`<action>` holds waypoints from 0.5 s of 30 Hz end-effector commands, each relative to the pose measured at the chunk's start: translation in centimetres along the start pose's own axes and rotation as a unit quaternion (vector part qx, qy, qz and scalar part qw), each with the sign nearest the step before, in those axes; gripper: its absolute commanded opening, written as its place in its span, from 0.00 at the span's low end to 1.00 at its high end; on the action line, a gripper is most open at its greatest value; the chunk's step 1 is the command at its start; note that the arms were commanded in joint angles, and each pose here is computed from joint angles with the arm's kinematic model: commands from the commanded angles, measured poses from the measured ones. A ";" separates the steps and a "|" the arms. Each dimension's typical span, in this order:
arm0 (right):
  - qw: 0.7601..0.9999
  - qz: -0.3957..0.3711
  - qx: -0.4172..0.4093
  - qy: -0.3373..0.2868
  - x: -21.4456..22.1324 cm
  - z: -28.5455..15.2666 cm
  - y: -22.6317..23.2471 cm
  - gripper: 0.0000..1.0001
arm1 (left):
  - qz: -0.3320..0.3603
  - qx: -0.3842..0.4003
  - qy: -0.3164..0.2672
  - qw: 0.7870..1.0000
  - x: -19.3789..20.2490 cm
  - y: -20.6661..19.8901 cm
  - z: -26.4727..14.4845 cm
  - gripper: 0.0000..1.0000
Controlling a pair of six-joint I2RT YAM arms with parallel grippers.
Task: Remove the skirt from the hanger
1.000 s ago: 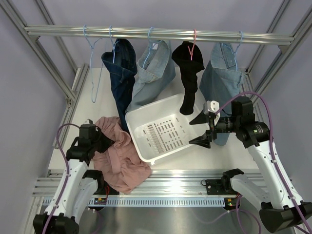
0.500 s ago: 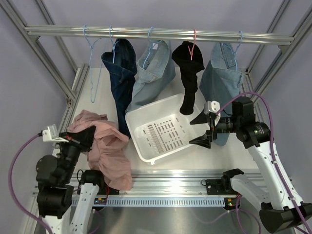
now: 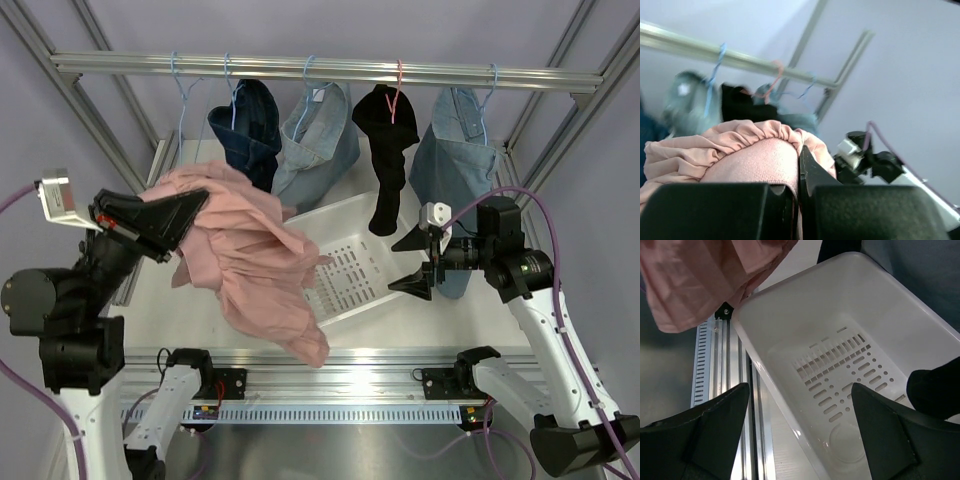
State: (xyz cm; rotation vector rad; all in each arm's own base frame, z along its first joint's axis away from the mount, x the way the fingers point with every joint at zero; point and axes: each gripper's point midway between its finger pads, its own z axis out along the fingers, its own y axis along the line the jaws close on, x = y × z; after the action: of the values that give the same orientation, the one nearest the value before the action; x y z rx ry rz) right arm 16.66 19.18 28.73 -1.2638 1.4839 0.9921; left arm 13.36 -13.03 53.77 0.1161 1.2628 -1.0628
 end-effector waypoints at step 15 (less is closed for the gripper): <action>0.999 0.004 0.050 0.000 -0.1 -0.7 -2.3 0.92 | 0.018 0.048 0.134 0.990 8.1 -0.7 12.8 0.00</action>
State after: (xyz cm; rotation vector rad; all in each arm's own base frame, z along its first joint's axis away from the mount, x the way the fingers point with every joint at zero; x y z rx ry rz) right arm 18.18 18.47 28.61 -1.2062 1.5262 0.9407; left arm 18.74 -24.90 53.43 0.3585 1.4148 -1.3180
